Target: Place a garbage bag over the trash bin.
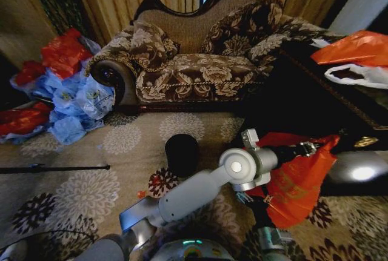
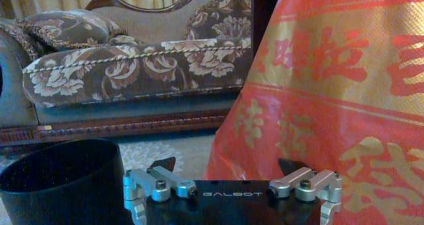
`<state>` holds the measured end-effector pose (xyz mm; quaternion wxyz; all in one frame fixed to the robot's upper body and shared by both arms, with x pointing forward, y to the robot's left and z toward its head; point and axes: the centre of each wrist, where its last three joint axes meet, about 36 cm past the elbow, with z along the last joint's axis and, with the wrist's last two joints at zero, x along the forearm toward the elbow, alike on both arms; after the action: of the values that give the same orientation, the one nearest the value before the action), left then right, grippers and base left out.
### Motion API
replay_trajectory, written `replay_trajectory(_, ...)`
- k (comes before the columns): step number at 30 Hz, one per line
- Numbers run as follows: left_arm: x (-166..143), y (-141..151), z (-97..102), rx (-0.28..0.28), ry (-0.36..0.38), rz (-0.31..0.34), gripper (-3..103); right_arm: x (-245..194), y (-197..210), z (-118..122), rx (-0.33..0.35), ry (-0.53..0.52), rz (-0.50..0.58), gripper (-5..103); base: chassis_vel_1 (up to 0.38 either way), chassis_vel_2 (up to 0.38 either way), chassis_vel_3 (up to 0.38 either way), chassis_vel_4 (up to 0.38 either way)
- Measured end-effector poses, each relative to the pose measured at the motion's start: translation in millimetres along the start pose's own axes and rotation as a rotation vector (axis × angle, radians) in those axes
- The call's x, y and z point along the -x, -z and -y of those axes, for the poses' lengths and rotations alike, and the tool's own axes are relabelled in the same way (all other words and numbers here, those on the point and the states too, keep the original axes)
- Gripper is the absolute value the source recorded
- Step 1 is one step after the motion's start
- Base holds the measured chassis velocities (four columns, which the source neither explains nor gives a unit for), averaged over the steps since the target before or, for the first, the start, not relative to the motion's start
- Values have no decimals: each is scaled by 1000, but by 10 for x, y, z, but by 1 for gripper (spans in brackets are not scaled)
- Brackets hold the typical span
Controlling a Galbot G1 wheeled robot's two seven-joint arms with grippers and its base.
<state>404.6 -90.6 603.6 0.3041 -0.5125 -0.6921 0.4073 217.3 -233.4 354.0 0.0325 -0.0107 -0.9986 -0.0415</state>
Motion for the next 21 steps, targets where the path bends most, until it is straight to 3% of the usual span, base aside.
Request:
replay_trajectory(2, -2, -3, -7, -11, -1, 0, 1, 0, 0, 1, 0, -1, 0, 100, 0, 0, 0, 0)
replay_trajectory(11, 4, -43, -41, -41, 7, 8, 0, -7, 7, 1, 1, -5, 1, 100, 0, 0, 0, 0)
replay_trajectory(21, -31, -78, -81, -50, 78, -1, 0, -13, 14, 7, 0, -6, 2, 100, 0, 0, 0, 0)
